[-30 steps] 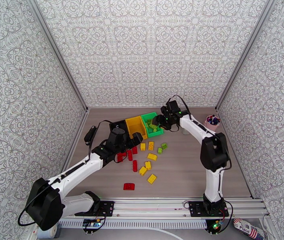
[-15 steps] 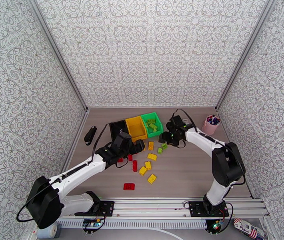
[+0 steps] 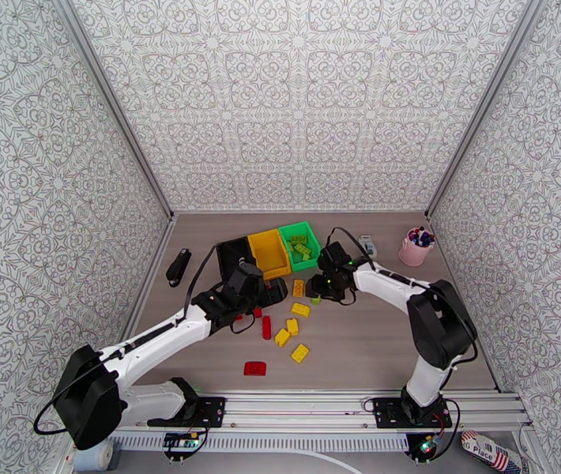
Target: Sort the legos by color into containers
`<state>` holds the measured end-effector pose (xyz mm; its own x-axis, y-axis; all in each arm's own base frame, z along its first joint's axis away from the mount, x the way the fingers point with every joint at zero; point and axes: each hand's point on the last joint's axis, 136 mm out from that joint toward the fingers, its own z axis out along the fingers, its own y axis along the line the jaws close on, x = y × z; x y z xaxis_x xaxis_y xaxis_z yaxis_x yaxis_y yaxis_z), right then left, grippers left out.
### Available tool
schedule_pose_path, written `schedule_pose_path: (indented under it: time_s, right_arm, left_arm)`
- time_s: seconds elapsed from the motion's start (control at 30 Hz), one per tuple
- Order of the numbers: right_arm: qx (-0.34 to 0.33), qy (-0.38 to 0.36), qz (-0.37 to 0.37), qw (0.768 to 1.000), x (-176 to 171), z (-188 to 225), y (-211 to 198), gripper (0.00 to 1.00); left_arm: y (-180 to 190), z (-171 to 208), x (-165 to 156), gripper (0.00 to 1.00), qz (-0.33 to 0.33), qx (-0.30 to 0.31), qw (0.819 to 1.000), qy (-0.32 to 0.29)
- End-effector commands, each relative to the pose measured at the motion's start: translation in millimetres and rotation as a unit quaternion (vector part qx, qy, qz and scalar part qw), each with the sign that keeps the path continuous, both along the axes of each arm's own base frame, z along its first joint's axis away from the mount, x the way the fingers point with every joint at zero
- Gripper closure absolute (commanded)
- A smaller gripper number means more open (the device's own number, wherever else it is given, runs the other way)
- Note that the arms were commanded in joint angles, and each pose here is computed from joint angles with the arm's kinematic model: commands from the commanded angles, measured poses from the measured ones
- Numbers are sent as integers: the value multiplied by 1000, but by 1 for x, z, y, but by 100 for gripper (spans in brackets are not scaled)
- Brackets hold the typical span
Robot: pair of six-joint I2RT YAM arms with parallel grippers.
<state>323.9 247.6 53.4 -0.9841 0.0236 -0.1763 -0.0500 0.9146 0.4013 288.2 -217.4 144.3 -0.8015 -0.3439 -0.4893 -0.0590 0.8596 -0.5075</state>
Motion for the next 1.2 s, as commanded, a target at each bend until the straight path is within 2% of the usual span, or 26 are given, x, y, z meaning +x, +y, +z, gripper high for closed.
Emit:
schedule_pose_path:
  time_s: [0.0,0.37,0.6,0.9,1.17]
  right_arm:
    - [-23,-7,-12,1000,7,-7,-3,46]
    - [-39,3,-7,999,12,-25,5,51]
    - [-50,1,-7,999,17,-27,5,60]
    - [-48,-25,-10,998,19,1,-1,74]
    - [19,-46,-27,998,41,39,4,76]
  left_arm:
    - [7,-5,-5,1,11,9,1000,2]
    - [12,-10,-8,1,16,7,1000,6]
    - [12,-14,-8,1,18,5,1000,9]
    - [-3,-7,6,1,2,-18,1000,-3]
    - [-33,0,37,1,-27,-98,995,-3]
